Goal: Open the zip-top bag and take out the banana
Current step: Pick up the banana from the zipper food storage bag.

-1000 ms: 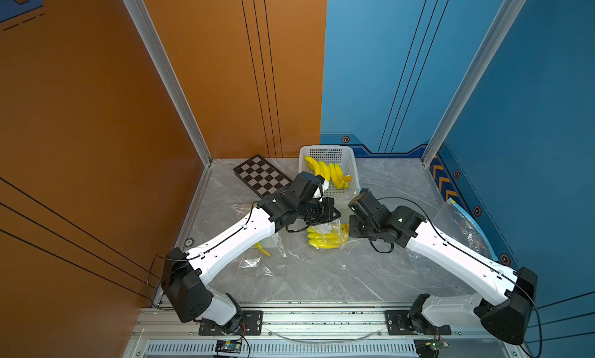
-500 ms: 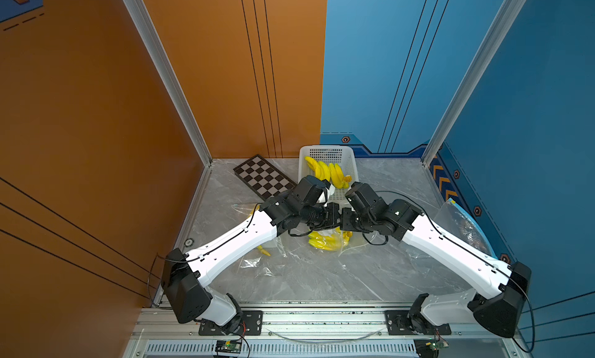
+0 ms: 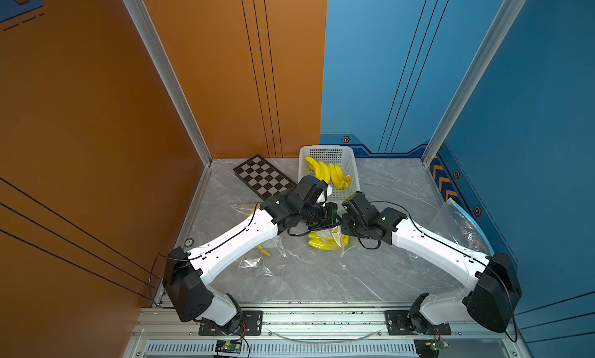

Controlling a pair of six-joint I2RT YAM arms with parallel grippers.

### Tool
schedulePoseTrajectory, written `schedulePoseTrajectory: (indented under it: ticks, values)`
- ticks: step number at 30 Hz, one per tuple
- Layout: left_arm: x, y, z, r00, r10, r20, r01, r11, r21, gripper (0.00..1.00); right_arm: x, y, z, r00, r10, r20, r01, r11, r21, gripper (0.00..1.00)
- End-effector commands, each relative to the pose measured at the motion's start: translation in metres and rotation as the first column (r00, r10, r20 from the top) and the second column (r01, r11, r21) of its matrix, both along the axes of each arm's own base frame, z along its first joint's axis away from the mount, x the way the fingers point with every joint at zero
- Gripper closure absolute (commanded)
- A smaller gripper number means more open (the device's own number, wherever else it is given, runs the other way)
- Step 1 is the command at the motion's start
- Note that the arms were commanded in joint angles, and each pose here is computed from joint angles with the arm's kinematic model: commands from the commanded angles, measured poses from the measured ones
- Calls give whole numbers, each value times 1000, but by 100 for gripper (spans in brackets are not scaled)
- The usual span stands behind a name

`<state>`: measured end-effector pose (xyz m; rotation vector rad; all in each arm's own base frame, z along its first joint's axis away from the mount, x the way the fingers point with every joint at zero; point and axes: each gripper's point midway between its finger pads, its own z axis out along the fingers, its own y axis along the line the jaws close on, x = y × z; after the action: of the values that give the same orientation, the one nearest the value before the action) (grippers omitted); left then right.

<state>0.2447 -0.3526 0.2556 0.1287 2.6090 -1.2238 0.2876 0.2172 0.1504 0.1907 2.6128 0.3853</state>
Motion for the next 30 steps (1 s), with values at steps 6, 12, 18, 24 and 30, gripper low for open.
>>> schedulePoseTrajectory:
  ticks: [6,12,18,24,30]
  values:
    - [6,5,-27,998,-28,-56,30,999,19,100,10,-20,-19,998,26,-49,-29,998,-53,74]
    - [9,4,-36,996,-42,-80,44,999,23,100,10,-16,-34,993,59,-102,-66,996,-61,71]
    - [10,6,-48,994,-41,-103,44,998,32,100,8,-16,-51,987,66,-150,-79,993,-83,62]
    - [14,12,-55,992,-30,-119,34,999,36,100,11,-17,-57,985,64,-157,-82,991,-106,58]
    - [16,18,-58,991,-20,-131,24,999,34,100,14,-11,-68,981,72,-179,-93,990,-111,74]
